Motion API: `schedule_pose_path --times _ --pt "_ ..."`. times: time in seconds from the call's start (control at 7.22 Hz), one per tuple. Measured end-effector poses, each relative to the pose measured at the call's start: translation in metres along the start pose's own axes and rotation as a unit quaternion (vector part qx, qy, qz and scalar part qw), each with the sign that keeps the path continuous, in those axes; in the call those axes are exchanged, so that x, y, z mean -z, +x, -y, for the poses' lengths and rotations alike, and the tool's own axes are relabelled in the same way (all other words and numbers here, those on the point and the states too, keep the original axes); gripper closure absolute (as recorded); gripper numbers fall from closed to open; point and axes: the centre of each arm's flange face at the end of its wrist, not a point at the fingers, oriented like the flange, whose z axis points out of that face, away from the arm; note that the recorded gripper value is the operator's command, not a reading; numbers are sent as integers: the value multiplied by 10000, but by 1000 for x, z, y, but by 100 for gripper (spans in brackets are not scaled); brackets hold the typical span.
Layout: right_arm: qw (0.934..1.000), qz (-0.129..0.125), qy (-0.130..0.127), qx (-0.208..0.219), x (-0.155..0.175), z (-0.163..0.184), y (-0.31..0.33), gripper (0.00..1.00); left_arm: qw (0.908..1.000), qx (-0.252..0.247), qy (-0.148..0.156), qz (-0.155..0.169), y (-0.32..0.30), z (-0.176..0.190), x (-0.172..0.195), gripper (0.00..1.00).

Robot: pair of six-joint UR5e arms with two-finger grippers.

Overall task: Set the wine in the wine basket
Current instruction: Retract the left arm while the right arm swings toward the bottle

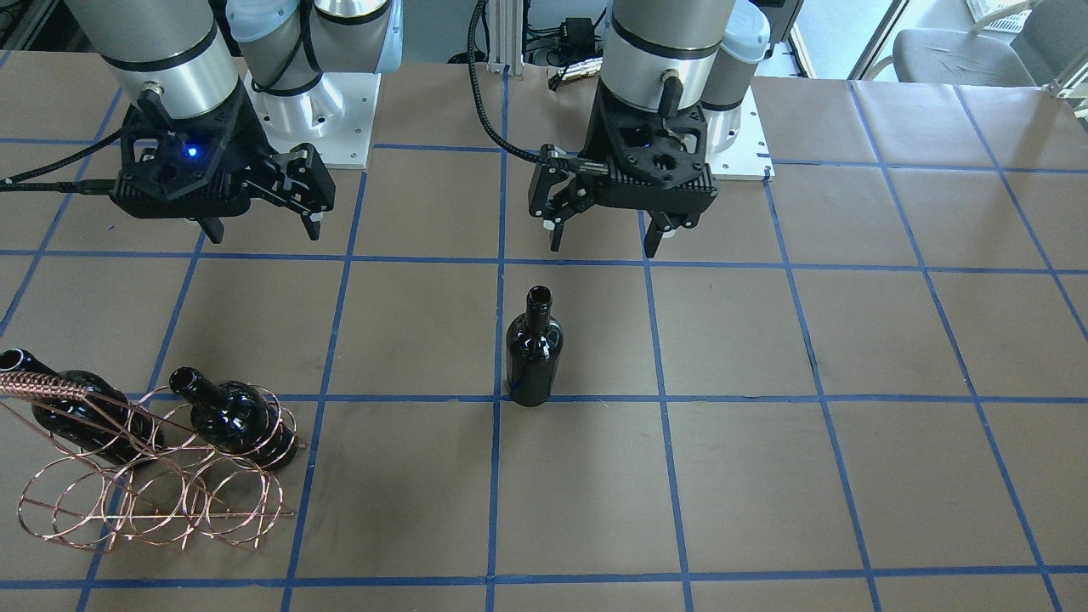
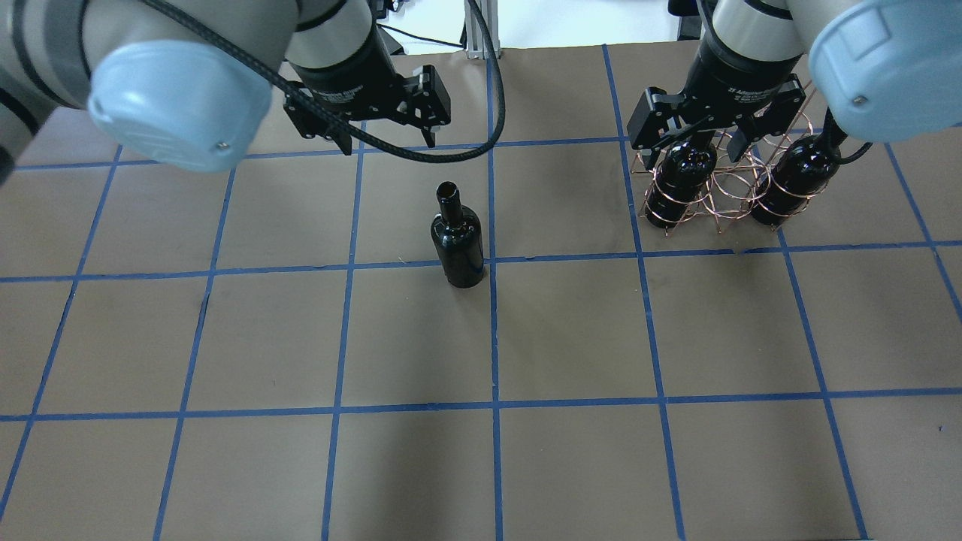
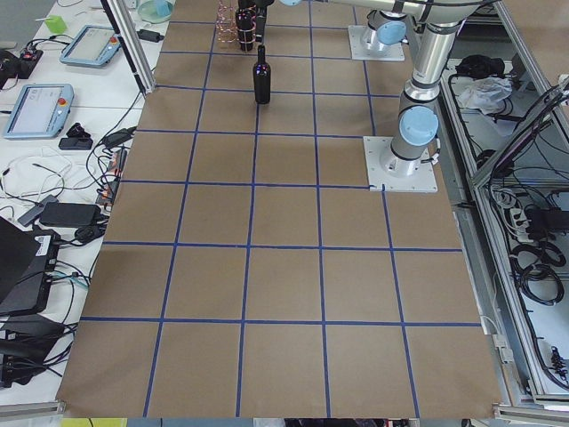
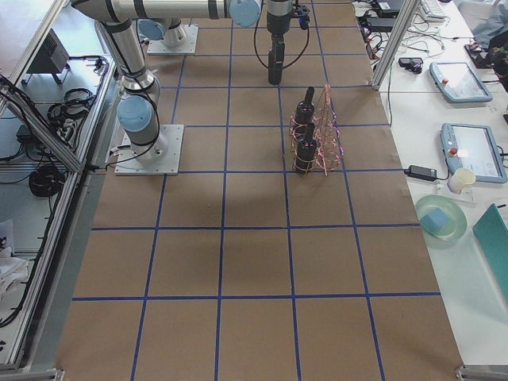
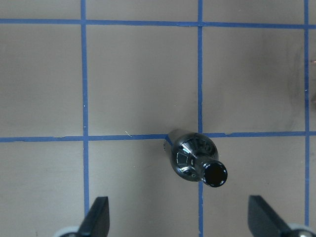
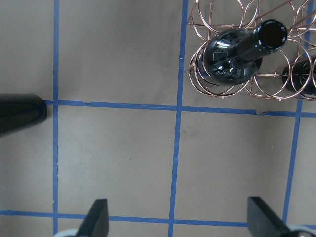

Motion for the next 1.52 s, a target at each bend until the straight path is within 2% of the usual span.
schedule_pose_path --times 0.28,0.55,0.83,1.25,1.52 --pt "10000 -2 3 1 0 0 0 0 9997 -186 -99 110 -65 17 16 0" --pt "10000 54 35 -22 2 0 -4 0 9997 -98 -146 176 -113 24 22 0" --pt "9992 93 106 -364 8 -4 -33 0 9994 41 -253 218 -136 21 15 0" --pt "9960 188 216 -844 18 -2 -144 0 9993 91 -299 223 -142 12 13 0" --pt "9968 80 260 -750 6 -4 -218 0 9993 73 -287 228 -145 10 17 0"
